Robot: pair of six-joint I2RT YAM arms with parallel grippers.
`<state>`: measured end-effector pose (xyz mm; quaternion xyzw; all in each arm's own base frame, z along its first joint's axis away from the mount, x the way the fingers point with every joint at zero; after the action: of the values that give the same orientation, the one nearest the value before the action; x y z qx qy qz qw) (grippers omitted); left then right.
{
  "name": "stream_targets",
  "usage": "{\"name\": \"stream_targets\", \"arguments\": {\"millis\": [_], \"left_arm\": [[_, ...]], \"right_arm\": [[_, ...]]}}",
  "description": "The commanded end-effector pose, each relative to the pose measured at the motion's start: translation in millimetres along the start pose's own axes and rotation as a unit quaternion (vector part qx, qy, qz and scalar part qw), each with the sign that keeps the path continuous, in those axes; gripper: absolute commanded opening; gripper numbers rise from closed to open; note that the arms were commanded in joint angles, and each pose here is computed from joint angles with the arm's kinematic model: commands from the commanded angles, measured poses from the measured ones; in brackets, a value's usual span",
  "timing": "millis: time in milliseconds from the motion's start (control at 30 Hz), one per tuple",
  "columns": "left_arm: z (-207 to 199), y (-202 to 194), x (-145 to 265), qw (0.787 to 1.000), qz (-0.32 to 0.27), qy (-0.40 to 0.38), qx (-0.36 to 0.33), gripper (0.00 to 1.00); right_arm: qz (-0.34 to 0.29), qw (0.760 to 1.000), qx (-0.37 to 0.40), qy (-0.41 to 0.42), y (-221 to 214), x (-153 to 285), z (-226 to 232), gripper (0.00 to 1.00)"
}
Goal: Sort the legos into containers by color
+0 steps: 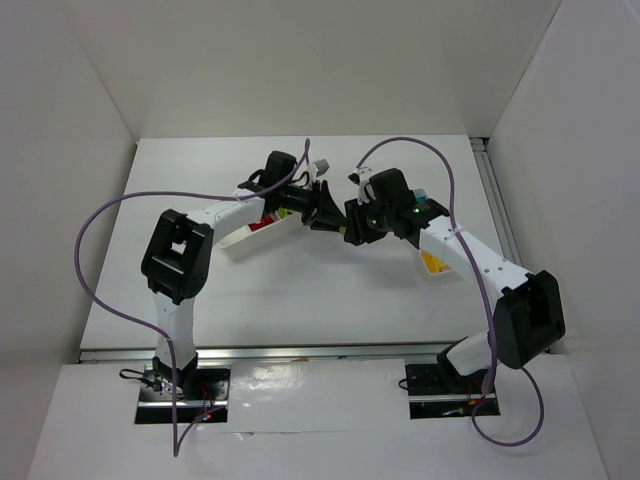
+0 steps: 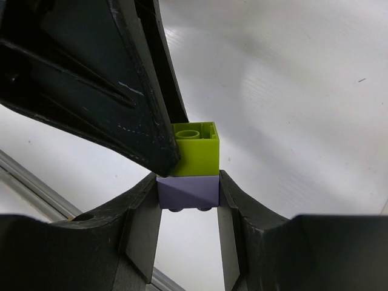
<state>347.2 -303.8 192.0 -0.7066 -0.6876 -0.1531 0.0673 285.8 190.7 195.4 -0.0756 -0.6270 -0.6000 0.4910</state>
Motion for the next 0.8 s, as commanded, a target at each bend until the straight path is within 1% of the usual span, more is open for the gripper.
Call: {"name": "stream_targets", "arguments": {"millis": [0, 67, 167, 267, 433, 467, 533, 567, 600, 633, 700, 733, 767], "left_arm": [[2, 16, 19, 0.999, -0.031, 0.017, -0.016, 0.0], [2, 22, 27, 0.998, -0.049, 0.029, -0.016, 0.0], [8, 25, 30, 0.997, -0.06, 0.044, -0.005, 0.0], [9, 29, 35, 0.996, -0.074, 0.055, -0.009, 0.0], [9, 35, 40, 0.991, -0.096, 0.096, -0.014, 0.0], [9, 36, 41, 0.989, -0.099, 0.104, -0.014, 0.0], [12, 39, 44, 0.985, -0.112, 0.129, -0.021, 0.0], [11, 40, 45, 0.984, -0.112, 0.136, -0.016, 0.0], [13, 42, 47, 0.981, -0.119, 0.15, -0.026, 0.0], [11, 45, 49, 0.979, -0.126, 0.158, -0.031, 0.0], [13, 46, 53, 0.974, -0.132, 0.184, -0.029, 0.0], [11, 55, 59, 0.964, -0.155, 0.212, -0.043, 0.0], [11, 58, 62, 0.958, -0.165, 0.23, -0.047, 0.0]], "right_arm": [[-0.005, 1.0, 0.004, -0.008, 4, 8, 0, 0.21], [-0.005, 1.0, 0.004, -0.008, 4, 8, 0, 0.21], [-0.004, 1.0, 0.004, -0.013, 3, 11, 0, 0.21], [-0.002, 1.0, 0.0, -0.027, 1, 15, -5, 0.21], [-0.007, 0.999, 0.0, -0.048, 3, 24, -9, 0.21], [0.004, 0.998, -0.001, -0.056, -1, 25, -11, 0.21], [-0.009, 0.998, -0.004, -0.064, 4, 33, -11, 0.21], [-0.008, 0.997, -0.005, -0.079, 3, 37, -14, 0.21], [-0.004, 0.996, -0.01, -0.093, 1, 38, -17, 0.21], [-0.015, 0.994, -0.023, -0.11, 4, 43, -22, 0.19], [-0.006, 0.984, -0.042, -0.173, -4, 46, -39, 0.17], [-0.005, 0.979, -0.063, -0.195, -5, 49, -47, 0.17], [-0.009, 0.975, -0.071, -0.21, -5, 50, -52, 0.17]]}}
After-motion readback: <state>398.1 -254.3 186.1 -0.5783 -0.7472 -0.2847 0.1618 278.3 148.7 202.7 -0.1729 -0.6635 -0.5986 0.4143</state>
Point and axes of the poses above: each gripper's point midway between its finger pads, its own x axis back along the fingers, its own z axis along the line the jaws close on, y = z × x, the point moved 5 cm from there along x, back along the fingers, and after that the axes turned 3 degrees about x, right-handed, at the moved point
